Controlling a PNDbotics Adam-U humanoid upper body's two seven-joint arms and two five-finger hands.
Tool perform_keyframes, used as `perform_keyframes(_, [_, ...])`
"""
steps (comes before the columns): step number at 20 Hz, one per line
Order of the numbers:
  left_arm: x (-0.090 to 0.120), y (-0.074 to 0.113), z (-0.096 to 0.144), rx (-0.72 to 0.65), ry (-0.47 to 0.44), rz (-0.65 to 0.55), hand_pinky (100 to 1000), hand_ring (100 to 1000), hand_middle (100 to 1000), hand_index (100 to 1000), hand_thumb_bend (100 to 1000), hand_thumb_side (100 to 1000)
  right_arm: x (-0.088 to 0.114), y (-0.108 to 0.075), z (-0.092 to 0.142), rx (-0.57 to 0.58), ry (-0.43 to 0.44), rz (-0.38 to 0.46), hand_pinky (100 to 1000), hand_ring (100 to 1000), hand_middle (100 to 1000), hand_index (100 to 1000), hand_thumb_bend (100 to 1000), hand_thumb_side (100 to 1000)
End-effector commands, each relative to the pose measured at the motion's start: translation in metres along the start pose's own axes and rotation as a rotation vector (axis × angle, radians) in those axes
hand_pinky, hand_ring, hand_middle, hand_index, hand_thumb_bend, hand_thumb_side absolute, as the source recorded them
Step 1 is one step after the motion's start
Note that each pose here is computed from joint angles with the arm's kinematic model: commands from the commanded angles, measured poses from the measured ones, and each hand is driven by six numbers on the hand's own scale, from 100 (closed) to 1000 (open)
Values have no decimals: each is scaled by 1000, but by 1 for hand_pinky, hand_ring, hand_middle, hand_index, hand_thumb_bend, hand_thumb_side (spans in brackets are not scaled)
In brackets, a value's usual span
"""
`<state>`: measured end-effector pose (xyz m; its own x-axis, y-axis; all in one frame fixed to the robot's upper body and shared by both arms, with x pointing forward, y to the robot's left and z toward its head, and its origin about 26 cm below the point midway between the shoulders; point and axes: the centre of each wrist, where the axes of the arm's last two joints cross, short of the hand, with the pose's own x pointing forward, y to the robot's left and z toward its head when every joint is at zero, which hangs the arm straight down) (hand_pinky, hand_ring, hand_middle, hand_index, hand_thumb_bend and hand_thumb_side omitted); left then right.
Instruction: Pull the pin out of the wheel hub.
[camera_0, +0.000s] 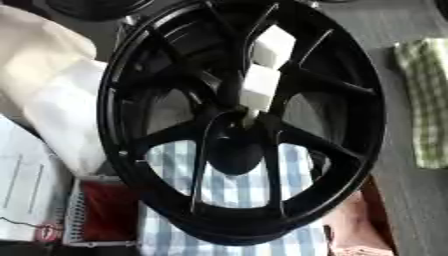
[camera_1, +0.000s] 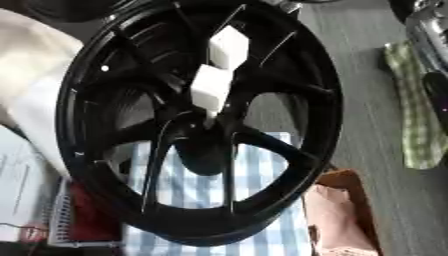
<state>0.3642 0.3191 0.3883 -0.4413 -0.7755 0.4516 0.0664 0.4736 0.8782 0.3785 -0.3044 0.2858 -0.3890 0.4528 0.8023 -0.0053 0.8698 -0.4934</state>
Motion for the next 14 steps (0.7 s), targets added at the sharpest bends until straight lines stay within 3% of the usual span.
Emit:
perform_keyframes(1, [-5,39,34,133,47,-27,647,554,386,465,100,360,11,-16,2,-40,-29,24,832,720,663,705,230,553])
perform_keyframes(6, [-36,36,56,182,144,39,645,554,390,472,100,360,11,-19,4,-59,-30,16,831,720,662,704,232,552])
perform_keyframes(14, [-82,-12,74,161,283,124,641,558,404,490,100,343,13,-17,3,-65,-43,-4,831,719,662,704,234,551])
